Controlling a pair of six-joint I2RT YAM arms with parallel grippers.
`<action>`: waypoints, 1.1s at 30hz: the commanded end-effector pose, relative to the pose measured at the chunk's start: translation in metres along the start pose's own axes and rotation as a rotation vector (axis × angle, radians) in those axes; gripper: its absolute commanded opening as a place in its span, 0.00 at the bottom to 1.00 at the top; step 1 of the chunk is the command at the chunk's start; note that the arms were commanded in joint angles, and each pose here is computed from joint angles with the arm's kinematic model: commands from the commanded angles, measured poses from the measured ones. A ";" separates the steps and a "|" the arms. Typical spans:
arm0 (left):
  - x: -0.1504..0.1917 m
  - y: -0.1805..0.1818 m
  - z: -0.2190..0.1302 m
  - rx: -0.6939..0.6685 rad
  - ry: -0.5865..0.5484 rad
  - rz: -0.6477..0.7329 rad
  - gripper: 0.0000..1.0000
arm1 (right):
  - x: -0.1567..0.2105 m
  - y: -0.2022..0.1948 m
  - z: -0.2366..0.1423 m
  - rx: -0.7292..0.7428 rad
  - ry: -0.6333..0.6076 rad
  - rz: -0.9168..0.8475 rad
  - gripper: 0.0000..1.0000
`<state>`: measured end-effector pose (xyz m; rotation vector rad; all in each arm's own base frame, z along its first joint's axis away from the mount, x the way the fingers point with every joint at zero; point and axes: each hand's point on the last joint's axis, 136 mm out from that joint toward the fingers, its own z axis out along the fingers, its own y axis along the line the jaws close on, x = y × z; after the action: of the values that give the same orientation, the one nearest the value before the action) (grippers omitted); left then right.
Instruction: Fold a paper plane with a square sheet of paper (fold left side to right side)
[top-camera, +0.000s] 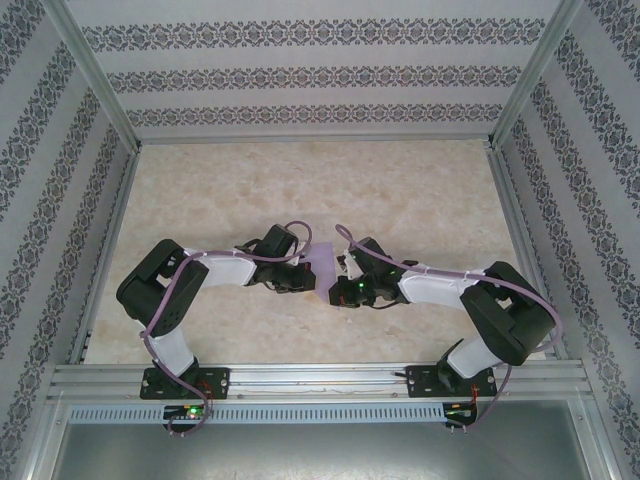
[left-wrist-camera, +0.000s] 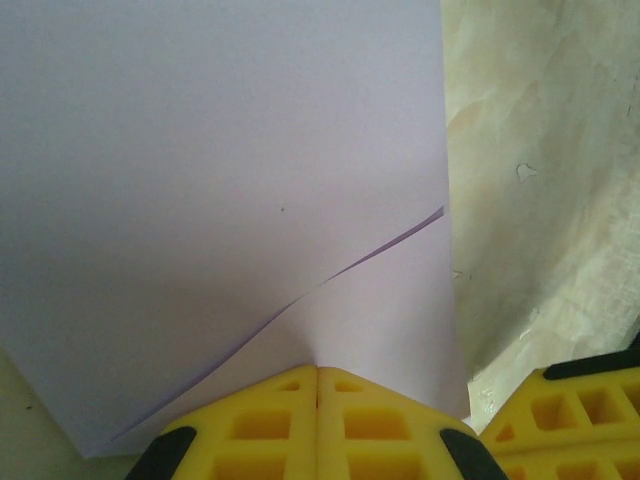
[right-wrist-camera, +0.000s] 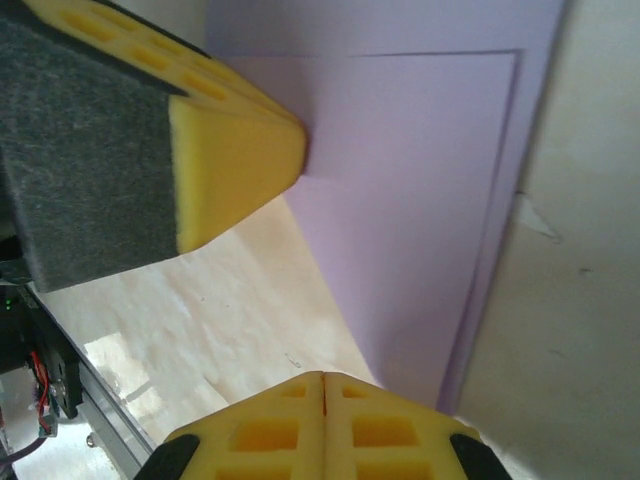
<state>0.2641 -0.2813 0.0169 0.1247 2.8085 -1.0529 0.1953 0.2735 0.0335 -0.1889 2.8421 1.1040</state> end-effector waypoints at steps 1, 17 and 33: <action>0.019 0.040 0.010 -0.157 0.044 -0.062 0.00 | -0.003 0.006 0.007 0.006 0.013 0.010 0.00; 0.021 0.044 0.011 -0.176 0.052 -0.069 0.00 | -0.027 0.008 0.028 0.042 -0.014 -0.006 0.00; 0.023 0.058 0.015 -0.237 0.063 -0.075 0.00 | 0.010 -0.034 0.021 0.151 0.050 0.068 0.00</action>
<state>0.2701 -0.2853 0.0160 0.1180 2.8079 -1.0421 0.2102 0.2918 0.0142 -0.1863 2.8644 1.0404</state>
